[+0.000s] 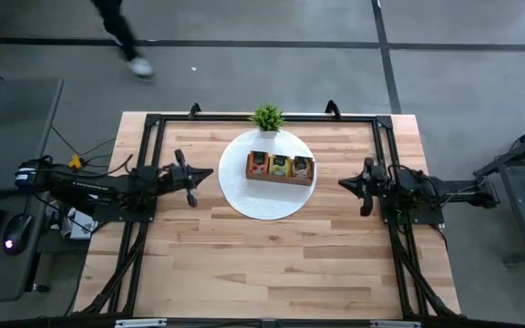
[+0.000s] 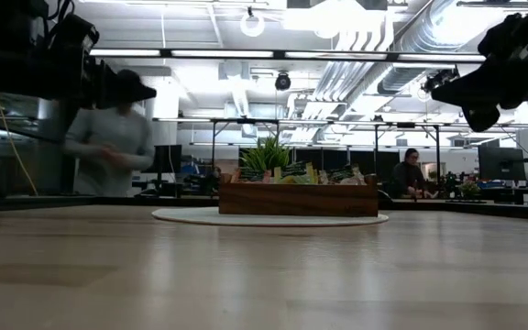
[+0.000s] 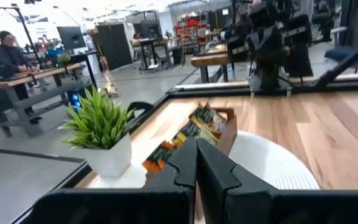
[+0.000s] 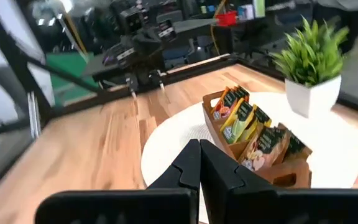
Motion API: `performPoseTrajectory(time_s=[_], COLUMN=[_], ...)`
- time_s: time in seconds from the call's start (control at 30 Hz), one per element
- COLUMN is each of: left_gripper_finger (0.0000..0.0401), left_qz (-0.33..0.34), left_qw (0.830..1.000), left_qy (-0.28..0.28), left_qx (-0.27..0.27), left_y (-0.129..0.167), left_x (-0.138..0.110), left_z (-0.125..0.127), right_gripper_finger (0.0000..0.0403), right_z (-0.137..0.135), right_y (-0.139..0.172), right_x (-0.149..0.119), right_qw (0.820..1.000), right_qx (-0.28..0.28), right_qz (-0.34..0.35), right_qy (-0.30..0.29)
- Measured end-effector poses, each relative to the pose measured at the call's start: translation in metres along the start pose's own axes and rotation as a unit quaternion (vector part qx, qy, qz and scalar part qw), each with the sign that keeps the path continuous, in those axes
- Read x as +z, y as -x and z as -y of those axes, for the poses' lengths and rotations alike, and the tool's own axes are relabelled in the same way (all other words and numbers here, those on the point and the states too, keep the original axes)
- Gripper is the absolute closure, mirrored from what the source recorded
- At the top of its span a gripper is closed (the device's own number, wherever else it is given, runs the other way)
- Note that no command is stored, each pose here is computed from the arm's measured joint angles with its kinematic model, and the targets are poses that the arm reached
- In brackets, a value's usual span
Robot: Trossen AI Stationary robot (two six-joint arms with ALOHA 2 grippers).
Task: Pick & Place Tea
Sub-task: Return to Home Position
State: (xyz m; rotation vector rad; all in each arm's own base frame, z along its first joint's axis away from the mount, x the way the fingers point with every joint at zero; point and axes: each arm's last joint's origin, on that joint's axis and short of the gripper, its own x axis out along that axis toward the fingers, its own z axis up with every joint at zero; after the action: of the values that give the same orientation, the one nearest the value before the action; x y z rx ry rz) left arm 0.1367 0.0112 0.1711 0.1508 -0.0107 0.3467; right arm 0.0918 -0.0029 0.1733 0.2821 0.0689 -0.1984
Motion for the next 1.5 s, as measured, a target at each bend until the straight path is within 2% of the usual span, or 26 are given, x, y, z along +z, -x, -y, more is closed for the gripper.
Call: performPoseTrajectory(time_s=[0.13,0.27,0.43,0.6,0.93,1.13,1.5], left_gripper_finger=[0.0401,0.0401,0.0401,0.0401,0.0401,0.0401,0.0401], left_qz=[-0.025,-0.058,-0.081,-0.080,-0.079,-0.083,-0.083], left_qw=[1.000,0.998,0.996,0.995,0.995,0.994,0.994], left_qy=[-0.010,-0.021,-0.024,-0.023,-0.023,-0.024,-0.024], left_qx=[-0.005,-0.010,-0.022,-0.059,-0.062,-0.063,-0.061], left_y=[0.000,0.001,0.001,0.002,0.002,0.002,0.002], left_x=[-0.005,-0.012,-0.017,-0.017,-0.017,-0.018,-0.018], left_z=[0.001,0.002,0.003,0.005,0.005,0.005,0.005], right_gripper_finger=[0.0403,0.0401,0.0397,0.0401,0.0399,0.0397,0.0397], right_z=[-0.001,-0.001,0.002,0.001,0.002,0.003,0.002], right_y=[0.000,0.000,0.000,0.000,-0.005,-0.010,-0.012], right_x=[0.000,0.000,0.001,0.002,0.001,-0.004,-0.006], right_qw=[0.998,0.997,0.996,0.995,0.994,0.994,0.995], right_qx=[0.013,0.010,-0.030,-0.032,-0.041,-0.060,-0.039], right_qz=[-0.005,-0.004,0.008,0.017,0.055,0.032,0.019], right_qy=[0.056,0.073,0.078,0.094,0.090,0.090,0.093])
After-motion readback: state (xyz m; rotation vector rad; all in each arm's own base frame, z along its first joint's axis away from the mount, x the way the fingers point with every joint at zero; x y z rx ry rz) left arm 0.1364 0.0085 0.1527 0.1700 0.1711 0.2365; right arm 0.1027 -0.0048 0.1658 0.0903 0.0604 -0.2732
